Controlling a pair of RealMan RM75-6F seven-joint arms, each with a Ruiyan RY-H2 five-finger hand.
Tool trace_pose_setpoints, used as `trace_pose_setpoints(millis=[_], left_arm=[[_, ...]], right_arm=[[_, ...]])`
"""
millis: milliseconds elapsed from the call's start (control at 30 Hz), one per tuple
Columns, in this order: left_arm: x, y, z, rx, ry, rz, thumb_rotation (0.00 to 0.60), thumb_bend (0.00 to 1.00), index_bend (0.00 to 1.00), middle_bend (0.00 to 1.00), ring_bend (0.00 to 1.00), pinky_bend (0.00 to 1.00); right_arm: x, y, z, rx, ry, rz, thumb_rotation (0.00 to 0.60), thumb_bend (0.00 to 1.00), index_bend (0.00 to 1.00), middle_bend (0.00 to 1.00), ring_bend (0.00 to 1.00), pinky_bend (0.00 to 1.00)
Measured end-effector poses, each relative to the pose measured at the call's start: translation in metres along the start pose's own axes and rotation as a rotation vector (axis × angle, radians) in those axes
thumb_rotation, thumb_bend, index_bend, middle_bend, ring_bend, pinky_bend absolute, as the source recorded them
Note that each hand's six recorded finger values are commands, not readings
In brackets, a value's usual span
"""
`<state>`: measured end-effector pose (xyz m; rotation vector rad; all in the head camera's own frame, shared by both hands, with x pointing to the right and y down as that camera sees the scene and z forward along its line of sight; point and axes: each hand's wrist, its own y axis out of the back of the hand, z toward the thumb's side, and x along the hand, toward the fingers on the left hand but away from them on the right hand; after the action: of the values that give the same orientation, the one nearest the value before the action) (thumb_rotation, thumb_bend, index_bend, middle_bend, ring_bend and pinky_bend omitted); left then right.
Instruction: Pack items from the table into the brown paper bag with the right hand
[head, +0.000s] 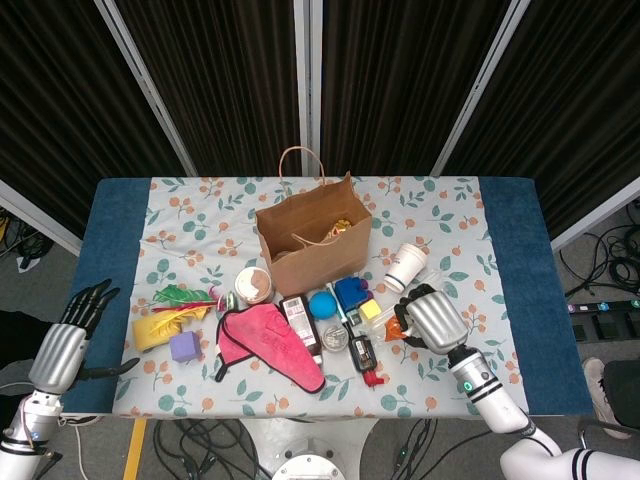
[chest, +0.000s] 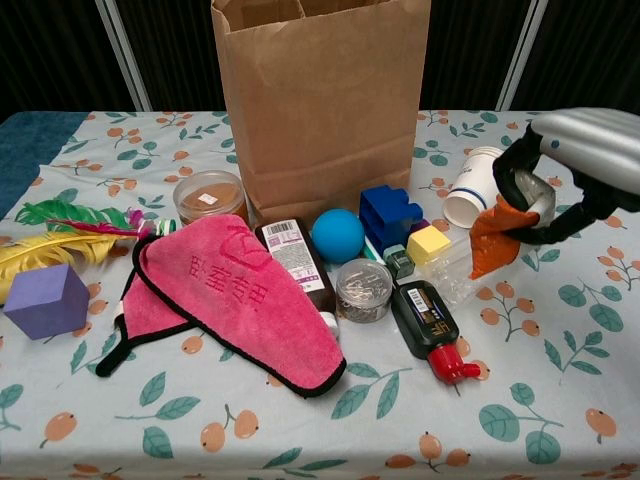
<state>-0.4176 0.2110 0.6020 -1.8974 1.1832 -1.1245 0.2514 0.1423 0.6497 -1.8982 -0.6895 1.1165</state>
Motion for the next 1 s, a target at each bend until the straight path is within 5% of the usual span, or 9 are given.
trace_pose_setpoints(millis=[133, 467, 567, 733, 900, 1000], left_arm=[[0.0, 0.001, 0.001, -0.001, -0.004, 0.0, 0.442, 0.0, 0.06, 0.07, 0.03, 0.07], [0.001, 0.0, 0.005, 0.001, -0.015, -0.003, 0.442, 0.0, 0.06, 0.07, 0.03, 0.07], [0.002, 0.002, 0.004, 0.007, -0.01, -0.001, 0.441, 0.0, 0.06, 0.07, 0.03, 0.07], [0.003, 0.004, 0.0, 0.023, 0.002, 0.001, 0.441, 0.0, 0.06, 0.07, 0.03, 0.07], [0.005, 0.009, -0.004, 0.033, 0.016, 0.012, 0.441, 0.0, 0.06, 0.07, 0.03, 0.07], [0.006, 0.01, -0.006, 0.036, 0.02, 0.01, 0.442, 0.0, 0.06, 0.07, 0.03, 0.07]], right_arm=[[-0.005, 0.043, 0.01, -0.009, 0.02, -0.105, 0.6, 0.2, 0.72, 0.61, 0.45, 0.36], [-0.052, 0.201, 0.046, 0.046, 0.058, -0.477, 0.6, 0.21, 0.73, 0.61, 0.45, 0.36], [-0.077, 0.226, 0.059, 0.05, 0.061, -0.526, 0.6, 0.21, 0.73, 0.61, 0.45, 0.36], [-0.121, 0.231, 0.08, 0.045, 0.07, -0.55, 0.6, 0.21, 0.72, 0.6, 0.45, 0.35], [-0.165, 0.2, 0.098, -0.002, 0.045, -0.467, 0.6, 0.18, 0.69, 0.57, 0.44, 0.33], [-0.176, 0.178, 0.107, -0.011, 0.051, -0.408, 0.6, 0.06, 0.64, 0.54, 0.4, 0.29]])
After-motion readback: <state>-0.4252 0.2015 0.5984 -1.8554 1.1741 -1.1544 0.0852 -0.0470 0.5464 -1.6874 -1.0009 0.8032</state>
